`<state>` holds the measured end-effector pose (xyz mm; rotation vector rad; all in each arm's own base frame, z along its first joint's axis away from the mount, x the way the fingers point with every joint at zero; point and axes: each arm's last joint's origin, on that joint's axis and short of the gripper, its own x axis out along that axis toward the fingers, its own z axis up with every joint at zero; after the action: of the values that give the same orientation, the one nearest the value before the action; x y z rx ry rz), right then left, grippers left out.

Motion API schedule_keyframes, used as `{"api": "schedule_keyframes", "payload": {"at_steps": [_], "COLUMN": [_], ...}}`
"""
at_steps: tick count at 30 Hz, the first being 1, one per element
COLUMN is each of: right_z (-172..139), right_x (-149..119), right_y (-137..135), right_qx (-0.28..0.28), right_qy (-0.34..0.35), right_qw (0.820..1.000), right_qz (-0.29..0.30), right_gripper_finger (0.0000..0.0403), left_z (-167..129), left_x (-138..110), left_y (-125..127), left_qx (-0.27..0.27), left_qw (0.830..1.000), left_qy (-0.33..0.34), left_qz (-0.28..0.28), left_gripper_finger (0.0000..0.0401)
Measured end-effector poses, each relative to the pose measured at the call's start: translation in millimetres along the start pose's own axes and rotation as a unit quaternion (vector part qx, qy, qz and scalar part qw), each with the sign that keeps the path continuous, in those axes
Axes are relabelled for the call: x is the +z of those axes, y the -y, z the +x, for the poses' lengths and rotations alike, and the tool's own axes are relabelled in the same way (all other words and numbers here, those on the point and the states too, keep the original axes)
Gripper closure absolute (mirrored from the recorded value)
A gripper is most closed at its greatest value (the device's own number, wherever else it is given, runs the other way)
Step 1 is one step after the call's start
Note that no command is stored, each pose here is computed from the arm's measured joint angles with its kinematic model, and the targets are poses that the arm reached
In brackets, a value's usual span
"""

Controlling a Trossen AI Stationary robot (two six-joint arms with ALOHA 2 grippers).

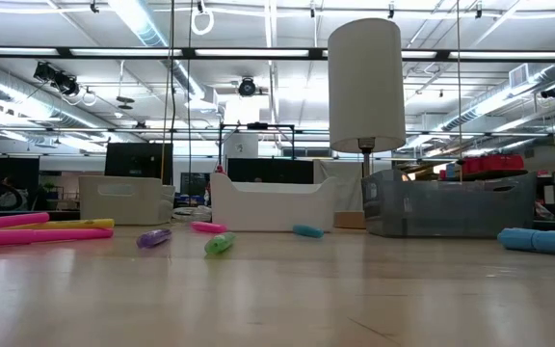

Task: Pick & Place Markers
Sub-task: Put the middle blue highlighter pen into the gray bin

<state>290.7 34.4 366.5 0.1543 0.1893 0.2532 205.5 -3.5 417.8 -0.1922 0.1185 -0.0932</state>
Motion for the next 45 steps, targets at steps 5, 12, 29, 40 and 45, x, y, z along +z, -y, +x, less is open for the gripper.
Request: {"api": "schedule_keyframes", "payload": {"at_steps": [5, 12, 29, 40, 45], "right_z": [0, -1, -39, -72, -79], "right_x": [0, -9, -12, -7, -13], "right_y": [-1, -19, -60, -69, -75], "right_qx": [0.001, -0.067, -0.199, -0.254, -0.253], "right_qy": [0.0, -0.027, -0.238, -0.343, -0.4], "right_qw": [1.0, 0.997, 0.915, 0.812, 0.76], "right_qz": [0.017, 0.041, 0.259, 0.397, 0.445], "right_gripper_finger": [0.0264, 0.0264, 0.0264, 0.0264, 0.0264], "left_z": [15, 28, 31, 31, 31], "left_x": [-5, -7, -7, -7, -6], "left_y": [5, 4, 4, 4, 4], "left_qx": [-0.011, -0.012, -0.014, -0.014, -0.015], "left_qw": [1.0, 1.0, 1.0, 1.0, 1.0], "left_qy": [-0.007, -0.01, -0.002, -0.001, 0.001], "left_qz": [0.001, -0.004, -0.003, -0.003, -0.003], "left_gripper_finger": [0.0236, 0.0236, 0.0236, 0.0236, 0.0236]}}
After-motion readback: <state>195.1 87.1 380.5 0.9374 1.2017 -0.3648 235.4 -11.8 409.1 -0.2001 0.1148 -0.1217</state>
